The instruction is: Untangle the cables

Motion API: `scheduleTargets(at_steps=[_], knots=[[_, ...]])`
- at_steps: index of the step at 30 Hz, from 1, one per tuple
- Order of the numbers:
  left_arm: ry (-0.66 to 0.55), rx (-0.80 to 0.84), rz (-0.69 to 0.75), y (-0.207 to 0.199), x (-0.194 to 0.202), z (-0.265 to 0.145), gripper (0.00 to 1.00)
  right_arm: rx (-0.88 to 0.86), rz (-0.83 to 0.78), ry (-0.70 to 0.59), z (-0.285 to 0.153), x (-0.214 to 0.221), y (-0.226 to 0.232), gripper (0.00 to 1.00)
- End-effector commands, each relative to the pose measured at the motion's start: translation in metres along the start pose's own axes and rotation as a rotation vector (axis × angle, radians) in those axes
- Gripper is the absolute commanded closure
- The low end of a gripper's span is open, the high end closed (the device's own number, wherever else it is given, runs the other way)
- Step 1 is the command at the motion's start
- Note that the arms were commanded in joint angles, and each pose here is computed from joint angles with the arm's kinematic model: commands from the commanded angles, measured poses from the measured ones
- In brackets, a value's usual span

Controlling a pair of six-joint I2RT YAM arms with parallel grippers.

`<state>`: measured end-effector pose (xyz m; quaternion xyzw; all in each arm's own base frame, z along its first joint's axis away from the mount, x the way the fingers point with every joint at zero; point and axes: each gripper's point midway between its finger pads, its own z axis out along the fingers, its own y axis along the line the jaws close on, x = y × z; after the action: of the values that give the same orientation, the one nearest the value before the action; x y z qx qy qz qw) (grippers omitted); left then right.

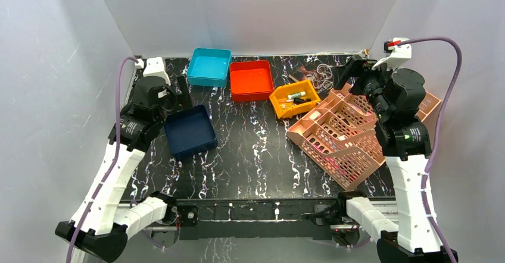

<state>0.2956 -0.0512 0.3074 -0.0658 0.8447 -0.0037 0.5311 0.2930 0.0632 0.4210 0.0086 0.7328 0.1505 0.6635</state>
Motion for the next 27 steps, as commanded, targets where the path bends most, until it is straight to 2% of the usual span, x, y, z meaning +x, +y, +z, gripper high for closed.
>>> scheduleTargets(at_steps=[1, 10, 14, 22, 27], knots=[[-0.036, 0.020, -0.005, 0.002, -0.008, -0.010, 0.02, -0.020, -0.037, -0.086, -0.010, -0.023, 0.004, 0.02], [-0.092, -0.031, -0.049, 0.014, -0.010, -0.013, 0.02, 0.010, -0.042, -0.116, -0.018, -0.023, -0.002, 0.02], [-0.103, -0.105, -0.063, 0.028, -0.006, -0.013, 0.02, -0.015, -0.049, -0.055, -0.010, -0.014, 0.002, 0.02], [-0.057, -0.097, -0.036, 0.025, 0.011, -0.004, 0.02, -0.064, -0.059, 0.135, 0.020, 0.008, 0.008, 0.02], [-0.010, -0.093, -0.022, 0.025, 0.030, 0.003, 0.02, -0.092, -0.029, 0.172, 0.049, 0.015, 0.017, 0.02]])
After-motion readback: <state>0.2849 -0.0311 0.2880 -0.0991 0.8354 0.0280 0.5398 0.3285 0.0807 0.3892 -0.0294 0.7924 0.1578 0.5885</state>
